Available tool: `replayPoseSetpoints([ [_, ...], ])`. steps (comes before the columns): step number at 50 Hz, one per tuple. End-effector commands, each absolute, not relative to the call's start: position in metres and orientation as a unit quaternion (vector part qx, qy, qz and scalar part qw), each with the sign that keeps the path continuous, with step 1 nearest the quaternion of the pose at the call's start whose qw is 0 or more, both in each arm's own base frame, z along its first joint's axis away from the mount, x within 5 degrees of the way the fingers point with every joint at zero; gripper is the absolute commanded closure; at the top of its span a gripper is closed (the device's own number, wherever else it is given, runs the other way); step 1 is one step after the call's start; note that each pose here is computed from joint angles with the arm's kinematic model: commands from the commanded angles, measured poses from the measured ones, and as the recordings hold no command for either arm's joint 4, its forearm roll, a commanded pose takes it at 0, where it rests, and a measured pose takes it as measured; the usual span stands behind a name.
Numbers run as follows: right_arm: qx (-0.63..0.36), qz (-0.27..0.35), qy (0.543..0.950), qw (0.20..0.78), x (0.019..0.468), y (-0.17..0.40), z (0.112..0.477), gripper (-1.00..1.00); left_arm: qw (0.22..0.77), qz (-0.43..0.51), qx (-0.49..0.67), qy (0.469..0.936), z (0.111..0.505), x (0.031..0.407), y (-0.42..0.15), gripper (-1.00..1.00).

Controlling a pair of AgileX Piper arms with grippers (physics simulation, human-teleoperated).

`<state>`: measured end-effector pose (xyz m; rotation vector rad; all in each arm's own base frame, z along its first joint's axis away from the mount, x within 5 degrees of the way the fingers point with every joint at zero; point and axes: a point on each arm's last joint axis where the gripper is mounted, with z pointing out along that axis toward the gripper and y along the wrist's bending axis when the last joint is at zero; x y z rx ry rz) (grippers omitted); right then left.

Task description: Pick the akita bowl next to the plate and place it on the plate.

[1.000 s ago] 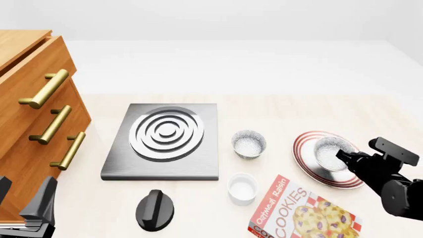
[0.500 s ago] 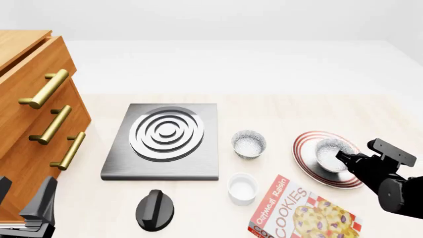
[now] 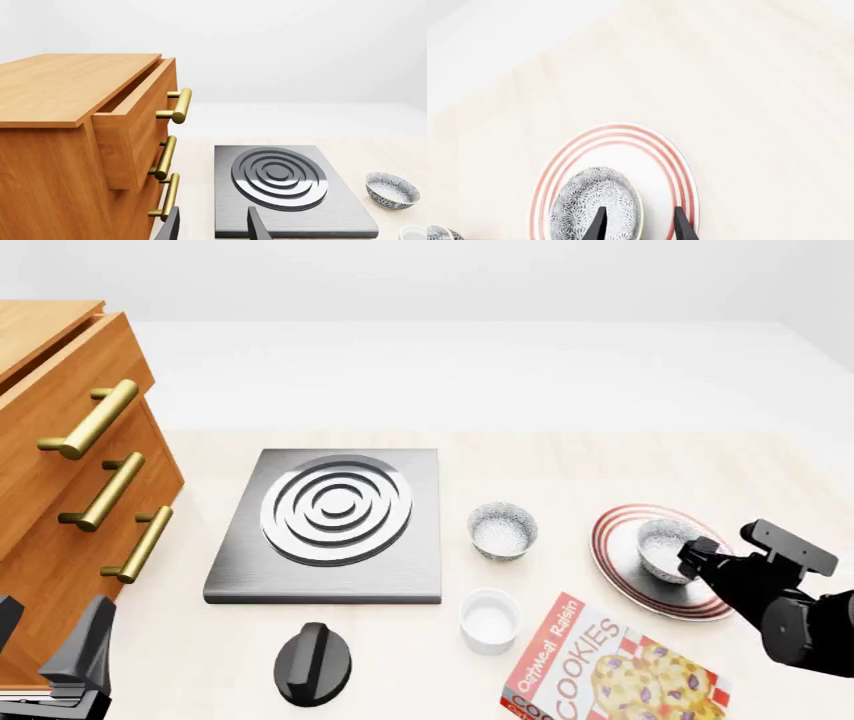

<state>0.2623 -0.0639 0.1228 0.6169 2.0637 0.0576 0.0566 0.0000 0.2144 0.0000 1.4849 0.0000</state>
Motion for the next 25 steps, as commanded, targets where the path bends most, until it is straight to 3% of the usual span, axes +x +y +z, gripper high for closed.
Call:
replayPoseSetpoints([
  [1,0.251,0.025,0.845,0.471,0.263,-0.063,0.122,-1.00,0.737,0.000,0.000,0.676,0.214,0.057,0.000,-1.00],
  [14,0.252,0.029,0.842,0.476,0.261,-0.061,0.131,-1.00,0.737,0.000,0.000,0.676,0.214,0.057,0.000,-1.00],
  [25,0.263,0.037,0.825,0.499,0.256,-0.061,0.163,-1.00,0.737,0.000,0.000,0.676,0.214,0.057,0.000,-1.00],
])
